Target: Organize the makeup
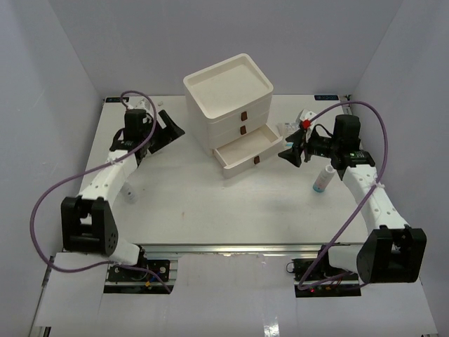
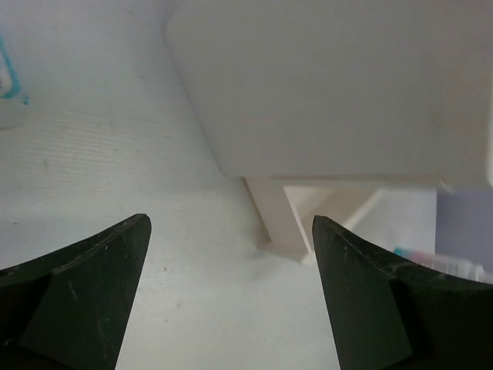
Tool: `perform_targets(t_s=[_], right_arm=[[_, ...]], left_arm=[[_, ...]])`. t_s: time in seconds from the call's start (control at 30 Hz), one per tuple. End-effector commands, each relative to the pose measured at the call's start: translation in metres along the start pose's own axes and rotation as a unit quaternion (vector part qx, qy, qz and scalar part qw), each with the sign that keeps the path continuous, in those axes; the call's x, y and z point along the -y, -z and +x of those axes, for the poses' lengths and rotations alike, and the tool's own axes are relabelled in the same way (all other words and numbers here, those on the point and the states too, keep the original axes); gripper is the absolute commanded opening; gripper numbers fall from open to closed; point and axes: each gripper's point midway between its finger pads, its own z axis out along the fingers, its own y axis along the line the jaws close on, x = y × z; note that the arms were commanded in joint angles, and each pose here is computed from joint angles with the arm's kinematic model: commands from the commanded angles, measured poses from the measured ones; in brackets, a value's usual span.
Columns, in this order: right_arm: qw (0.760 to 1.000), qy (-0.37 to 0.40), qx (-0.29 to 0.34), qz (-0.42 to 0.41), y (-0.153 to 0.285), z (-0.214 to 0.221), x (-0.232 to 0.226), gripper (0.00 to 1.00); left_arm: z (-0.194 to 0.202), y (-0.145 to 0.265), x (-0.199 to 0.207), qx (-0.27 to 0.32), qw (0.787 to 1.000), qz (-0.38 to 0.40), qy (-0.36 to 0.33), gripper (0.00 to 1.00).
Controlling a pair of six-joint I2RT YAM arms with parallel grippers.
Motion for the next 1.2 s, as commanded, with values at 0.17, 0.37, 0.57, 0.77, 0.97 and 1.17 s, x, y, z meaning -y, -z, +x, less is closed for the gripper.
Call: perform_targets(t_s=[0.17, 0.37, 0.57, 0.77, 0.97, 1.17], right_arm=[[0.989, 0.118, -0.070, 0.047, 0.053, 0.001, -0.017, 0.96], [0.986, 0.059, -0.119, 0.101, 0.093, 0.033, -0.028, 0.92], [0.971, 0.010, -0.182, 0.154, 0.134, 0.064, -0.029, 0.94], [0.950, -0.069, -0.241, 0.185, 0.166, 0.117, -0.019, 0.99], [0.947, -0.118, -0.229, 0.191, 0.182, 0.153, -0.006, 1.00], [0.966, -0.078, -0.179, 0.168, 0.162, 0.177, 0.007, 1.00]], left_arm=[[0.025, 0.114, 0.072, 0.097, 0.948, 0.250, -0.173, 0.98], [0.050, 0.137, 0.071, 0.087, 0.938, 0.280, -0.185, 0.98], [0.056, 0.156, 0.075, 0.099, 0.925, 0.299, -0.212, 0.98], [0.061, 0.167, 0.077, 0.098, 0.919, 0.304, -0.229, 0.98], [0.064, 0.173, 0.080, 0.100, 0.913, 0.319, -0.233, 0.98], [0.067, 0.173, 0.080, 0.095, 0.913, 0.322, -0.231, 0.98]])
